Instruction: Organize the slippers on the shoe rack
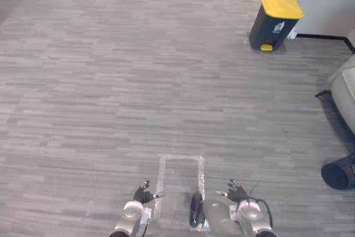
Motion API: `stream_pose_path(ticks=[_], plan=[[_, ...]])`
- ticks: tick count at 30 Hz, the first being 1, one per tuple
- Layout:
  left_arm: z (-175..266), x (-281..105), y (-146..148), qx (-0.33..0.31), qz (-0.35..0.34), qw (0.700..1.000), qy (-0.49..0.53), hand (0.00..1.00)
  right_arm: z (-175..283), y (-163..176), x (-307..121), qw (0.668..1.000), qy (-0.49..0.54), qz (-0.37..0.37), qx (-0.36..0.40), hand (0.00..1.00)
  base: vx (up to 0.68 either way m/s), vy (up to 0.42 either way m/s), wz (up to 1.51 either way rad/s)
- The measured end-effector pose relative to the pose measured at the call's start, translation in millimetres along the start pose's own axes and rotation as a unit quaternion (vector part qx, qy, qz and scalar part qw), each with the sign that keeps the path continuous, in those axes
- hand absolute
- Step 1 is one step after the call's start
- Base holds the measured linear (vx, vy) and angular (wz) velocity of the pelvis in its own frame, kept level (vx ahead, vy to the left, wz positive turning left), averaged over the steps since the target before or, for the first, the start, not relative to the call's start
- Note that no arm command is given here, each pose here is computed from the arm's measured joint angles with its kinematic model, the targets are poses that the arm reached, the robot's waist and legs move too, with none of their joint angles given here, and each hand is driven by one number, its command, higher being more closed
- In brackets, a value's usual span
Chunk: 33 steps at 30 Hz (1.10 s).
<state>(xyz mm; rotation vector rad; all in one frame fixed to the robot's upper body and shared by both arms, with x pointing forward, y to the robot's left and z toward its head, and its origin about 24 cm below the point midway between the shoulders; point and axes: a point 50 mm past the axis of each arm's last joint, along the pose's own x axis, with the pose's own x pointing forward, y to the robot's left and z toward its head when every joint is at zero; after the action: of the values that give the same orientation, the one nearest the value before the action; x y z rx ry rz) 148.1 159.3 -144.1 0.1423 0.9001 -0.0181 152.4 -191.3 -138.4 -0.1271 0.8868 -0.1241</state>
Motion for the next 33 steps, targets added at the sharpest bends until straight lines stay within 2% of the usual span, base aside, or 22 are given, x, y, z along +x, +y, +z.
stream_pose_path(ticks=[6, 11, 12, 18, 22, 27, 29, 33], plan=[[-7.7, -2.5, 5.0, -0.017, 0.012, 1.0, 0.01, 0.0, -12.0, -1.3, -2.8, 0.999, 0.023, -0.006, 0.022, 0.0, 0.33, 0.139, -1.08], [-10.9, -4.1, 1.2, -0.022, 0.01, 1.0, 0.009, 0.0, -12.2, -9.5, -2.2, 0.999, 0.024, -0.015, 0.019, 0.0, 0.19, 0.416, -1.86], [-11.9, -4.1, 12.3, -0.009, 0.022, 1.0, 0.01, 0.0, -12.4, 0.1, -3.5, 0.999, 0.022, -0.006, 0.024, 0.0, 0.27, 0.53, -2.2], [-14.4, -4.1, 12.0, 0.023, 0.01, 1.0, 0.017, 0.0, -18.2, 14.5, -5.9, 0.999, 0.032, 0.017, 0.004, 0.0, 0.19, 0.293, -1.22], [-17.5, -4.8, 7.3, 0.019, 0.005, 0.999, 0.027, 0.0, -13.1, 4.9, -3.7, 0.999, 0.022, 0.013, -0.026, 0.0, 0.14, 0.081, -1.3], [-15.0, -4.5, -3.2, 0.014, -0.009, 1.0, 0.022, 0.0, -10.1, -2.9, -1.9, 0.999, 0.02, 0.0, -0.03, 0.0, 0.04, 0.057, -0.95], [-19.9, -5.9, 0.4, 0.017, -0.006, 0.999, 0.03, 0.0, -7.3, 8.1, -1.4, 0.999, 0.016, 0.014, -0.03, 0.0, 0.03, 0.02, -1.02], [-22.7, -6.9, 6.8, 0.023, 0.0, 0.999, 0.034, 0.0, -16.7, 1.5, -4.3, 0.999, 0.028, 0.008, -0.03, 0.0, 0.1, -0.126, -0.64]])
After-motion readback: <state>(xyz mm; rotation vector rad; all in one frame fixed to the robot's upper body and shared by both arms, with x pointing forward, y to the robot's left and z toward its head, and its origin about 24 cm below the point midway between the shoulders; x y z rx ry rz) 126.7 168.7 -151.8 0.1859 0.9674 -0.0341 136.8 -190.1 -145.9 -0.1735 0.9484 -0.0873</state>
